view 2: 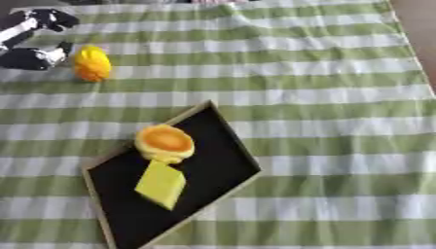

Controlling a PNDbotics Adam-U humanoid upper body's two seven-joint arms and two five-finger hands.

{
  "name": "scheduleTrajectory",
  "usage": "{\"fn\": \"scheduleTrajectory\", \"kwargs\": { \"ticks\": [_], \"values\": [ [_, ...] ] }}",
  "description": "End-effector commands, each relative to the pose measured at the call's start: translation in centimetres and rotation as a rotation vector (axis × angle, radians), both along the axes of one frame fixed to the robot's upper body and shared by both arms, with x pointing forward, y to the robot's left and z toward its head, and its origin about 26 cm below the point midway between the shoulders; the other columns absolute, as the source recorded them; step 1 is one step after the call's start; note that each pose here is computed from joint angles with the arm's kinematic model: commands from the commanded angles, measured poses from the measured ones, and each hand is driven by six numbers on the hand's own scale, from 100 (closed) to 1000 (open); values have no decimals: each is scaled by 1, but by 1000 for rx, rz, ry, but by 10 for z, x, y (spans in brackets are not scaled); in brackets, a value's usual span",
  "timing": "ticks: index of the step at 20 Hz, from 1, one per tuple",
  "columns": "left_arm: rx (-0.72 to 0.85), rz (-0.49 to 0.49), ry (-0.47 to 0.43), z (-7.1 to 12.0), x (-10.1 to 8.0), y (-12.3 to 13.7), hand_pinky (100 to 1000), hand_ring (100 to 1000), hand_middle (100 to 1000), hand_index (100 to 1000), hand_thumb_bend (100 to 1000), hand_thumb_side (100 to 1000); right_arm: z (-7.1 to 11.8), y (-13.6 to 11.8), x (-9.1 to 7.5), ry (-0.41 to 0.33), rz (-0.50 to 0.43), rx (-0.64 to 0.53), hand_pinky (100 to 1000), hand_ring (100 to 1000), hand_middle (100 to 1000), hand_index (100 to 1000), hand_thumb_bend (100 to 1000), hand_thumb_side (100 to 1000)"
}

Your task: Pick up objects on the table and place them in the box.

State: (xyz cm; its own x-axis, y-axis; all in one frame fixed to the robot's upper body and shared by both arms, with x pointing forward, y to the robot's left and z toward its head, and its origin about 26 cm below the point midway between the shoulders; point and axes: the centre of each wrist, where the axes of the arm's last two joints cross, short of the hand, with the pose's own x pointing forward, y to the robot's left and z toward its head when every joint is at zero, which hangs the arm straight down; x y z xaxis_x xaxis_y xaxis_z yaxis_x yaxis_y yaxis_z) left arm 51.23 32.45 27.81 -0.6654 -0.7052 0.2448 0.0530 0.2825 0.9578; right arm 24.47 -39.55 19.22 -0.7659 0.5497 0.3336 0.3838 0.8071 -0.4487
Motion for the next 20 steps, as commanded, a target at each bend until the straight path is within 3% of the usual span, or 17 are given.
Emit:
{"fn": "scheduleTrajectory", "kwargs": {
  "ticks": [1,4,9,11,12,14,20],
  "values": [
    [261,-206,-9,25,-4,5,904,926,868,931,187,580,6,1,-1,6,2,-17,987,916,747,793,100,470],
    [279,-189,-27,32,-6,9,940,952,889,933,258,562,3,1,-2,32,-8,-21,988,913,744,790,100,470],
    [317,-188,-34,36,-6,10,967,964,913,951,303,615,2,1,-3,57,-18,-20,987,907,737,786,100,470],
    [346,-190,-20,34,-5,7,974,968,917,961,305,436,1,1,-3,60,-18,-16,987,905,735,785,100,470],
    [358,-190,-14,33,-5,6,976,969,917,963,330,259,1,1,-3,63,-18,-15,986,904,733,783,100,470],
    [369,-193,-1,29,-4,4,975,966,919,967,311,175,1,2,-3,67,-19,-12,986,902,730,781,100,470],
    [374,-226,45,18,1,-7,972,964,921,977,238,323,1,2,-3,78,-32,10,985,898,725,777,100,470]
  ]
}}
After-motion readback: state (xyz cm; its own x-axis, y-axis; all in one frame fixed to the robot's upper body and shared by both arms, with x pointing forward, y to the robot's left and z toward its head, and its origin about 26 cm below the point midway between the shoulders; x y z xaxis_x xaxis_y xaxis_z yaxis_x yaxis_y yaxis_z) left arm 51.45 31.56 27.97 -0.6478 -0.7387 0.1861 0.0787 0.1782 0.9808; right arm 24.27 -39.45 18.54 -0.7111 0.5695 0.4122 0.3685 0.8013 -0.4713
